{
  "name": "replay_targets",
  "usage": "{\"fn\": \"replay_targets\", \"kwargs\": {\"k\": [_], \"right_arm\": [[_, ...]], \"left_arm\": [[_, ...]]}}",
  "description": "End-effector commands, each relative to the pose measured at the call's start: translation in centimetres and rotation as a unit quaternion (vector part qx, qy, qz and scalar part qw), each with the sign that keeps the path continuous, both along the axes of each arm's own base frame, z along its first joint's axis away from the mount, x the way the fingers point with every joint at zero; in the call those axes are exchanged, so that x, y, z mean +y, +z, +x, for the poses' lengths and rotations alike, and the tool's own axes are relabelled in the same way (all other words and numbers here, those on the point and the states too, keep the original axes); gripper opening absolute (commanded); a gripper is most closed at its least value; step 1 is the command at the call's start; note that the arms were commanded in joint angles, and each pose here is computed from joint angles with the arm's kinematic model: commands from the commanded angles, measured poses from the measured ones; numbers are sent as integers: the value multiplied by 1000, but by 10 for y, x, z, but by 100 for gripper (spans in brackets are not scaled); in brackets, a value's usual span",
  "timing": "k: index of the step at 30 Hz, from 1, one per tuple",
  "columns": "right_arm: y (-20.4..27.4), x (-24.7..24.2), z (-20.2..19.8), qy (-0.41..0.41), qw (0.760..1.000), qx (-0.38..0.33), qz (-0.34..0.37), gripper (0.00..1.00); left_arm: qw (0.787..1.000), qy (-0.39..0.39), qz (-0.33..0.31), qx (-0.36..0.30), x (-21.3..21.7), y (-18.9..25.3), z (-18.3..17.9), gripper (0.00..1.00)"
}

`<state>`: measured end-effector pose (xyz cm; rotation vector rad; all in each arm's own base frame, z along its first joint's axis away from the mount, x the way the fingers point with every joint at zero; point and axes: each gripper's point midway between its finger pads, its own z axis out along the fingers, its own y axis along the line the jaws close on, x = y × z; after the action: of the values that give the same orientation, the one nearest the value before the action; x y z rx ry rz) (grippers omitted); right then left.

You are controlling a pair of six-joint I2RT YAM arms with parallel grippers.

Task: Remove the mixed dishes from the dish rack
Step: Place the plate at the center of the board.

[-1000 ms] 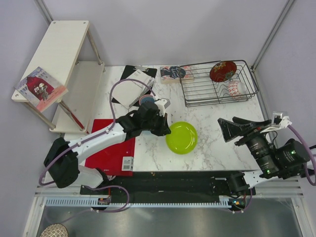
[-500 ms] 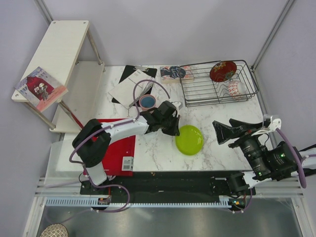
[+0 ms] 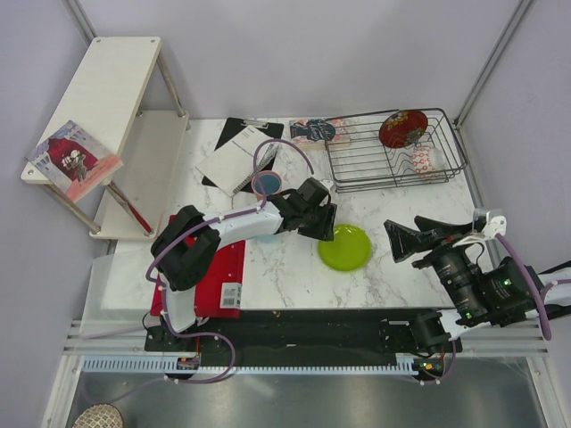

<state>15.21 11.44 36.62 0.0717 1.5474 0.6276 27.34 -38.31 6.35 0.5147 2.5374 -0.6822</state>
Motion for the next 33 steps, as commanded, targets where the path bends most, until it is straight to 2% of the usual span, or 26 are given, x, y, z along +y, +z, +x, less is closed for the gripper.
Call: {"fn": "replay_targets", "kwargs": {"k": [1,5,9,13,15,18,20,27,33], "right_arm": [[-1,-3,1,-6,1000,5,0,87],[-2,-4,1,-11,1000,6,-3,87],[-1,-8,3,-29,999,14,-3,88],[-2,-37,9,-108,993,54,14,89],[2,-58,13,-140,986,79,48,90],[7,-73,16,-147,980,97,95,90],[11,-73,16,-144,980,97,100,89],[60,-11,4,-100,993,57,38,90],[112,53,9,-76,997,-3,-22,92]], "left_arm": [[1000,7,9,-25,3,18,6,62],[999,4,20,-29,10,24,4,67],[998,2,3,-64,14,58,7,74],[990,-18,-44,-131,15,128,8,83],[986,-20,-66,-152,15,155,7,84],[977,-25,-106,-184,21,198,-2,85],[972,-31,-126,-196,25,216,-11,85],[958,-45,-161,-231,43,247,-35,84],[958,-40,-153,-238,57,240,-42,84]]}}
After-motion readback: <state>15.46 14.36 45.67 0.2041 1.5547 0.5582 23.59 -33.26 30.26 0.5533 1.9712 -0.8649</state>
